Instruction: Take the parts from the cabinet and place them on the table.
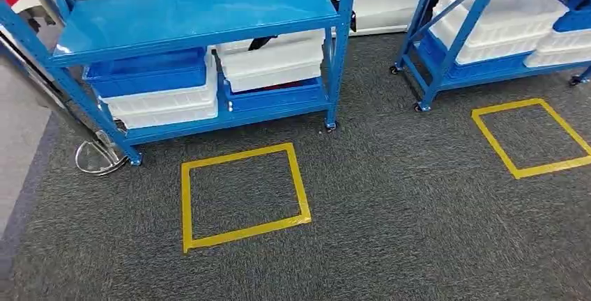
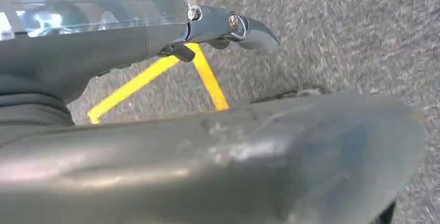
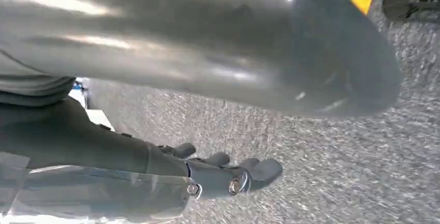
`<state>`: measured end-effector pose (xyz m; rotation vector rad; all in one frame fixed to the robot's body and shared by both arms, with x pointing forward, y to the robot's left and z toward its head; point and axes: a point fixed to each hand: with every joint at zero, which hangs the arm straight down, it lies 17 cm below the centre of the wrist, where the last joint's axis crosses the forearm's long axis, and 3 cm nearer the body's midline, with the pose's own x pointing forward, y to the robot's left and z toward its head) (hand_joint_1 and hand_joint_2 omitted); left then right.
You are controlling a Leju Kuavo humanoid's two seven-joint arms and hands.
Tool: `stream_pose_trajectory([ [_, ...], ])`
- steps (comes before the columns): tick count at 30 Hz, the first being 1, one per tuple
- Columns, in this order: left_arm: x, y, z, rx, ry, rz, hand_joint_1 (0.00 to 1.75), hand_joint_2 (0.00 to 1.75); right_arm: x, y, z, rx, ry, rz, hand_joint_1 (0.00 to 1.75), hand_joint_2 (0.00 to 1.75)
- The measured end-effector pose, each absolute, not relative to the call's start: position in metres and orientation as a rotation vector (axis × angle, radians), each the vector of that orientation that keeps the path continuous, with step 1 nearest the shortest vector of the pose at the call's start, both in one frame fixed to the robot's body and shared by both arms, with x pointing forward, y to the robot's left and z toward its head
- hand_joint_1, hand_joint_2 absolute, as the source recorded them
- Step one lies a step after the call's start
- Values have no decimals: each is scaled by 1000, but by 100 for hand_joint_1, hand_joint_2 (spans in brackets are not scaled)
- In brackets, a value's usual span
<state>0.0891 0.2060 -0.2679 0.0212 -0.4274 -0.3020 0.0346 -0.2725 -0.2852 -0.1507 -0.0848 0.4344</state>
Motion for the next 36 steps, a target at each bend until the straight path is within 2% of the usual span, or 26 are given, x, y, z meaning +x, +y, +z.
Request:
stream_pose_trajectory([
  [17,89,208,-268,22,-426,-296,0,0,39,-272,-285,-151,-91,434,0,0],
  [30,79,207,-272,-4,-345,-192,0,0,41,-276,-285,-168,-88,442,0,0],
  [36,76,206,-273,-12,-323,-169,0,0,24,-275,-286,-165,-53,451,0,0],
])
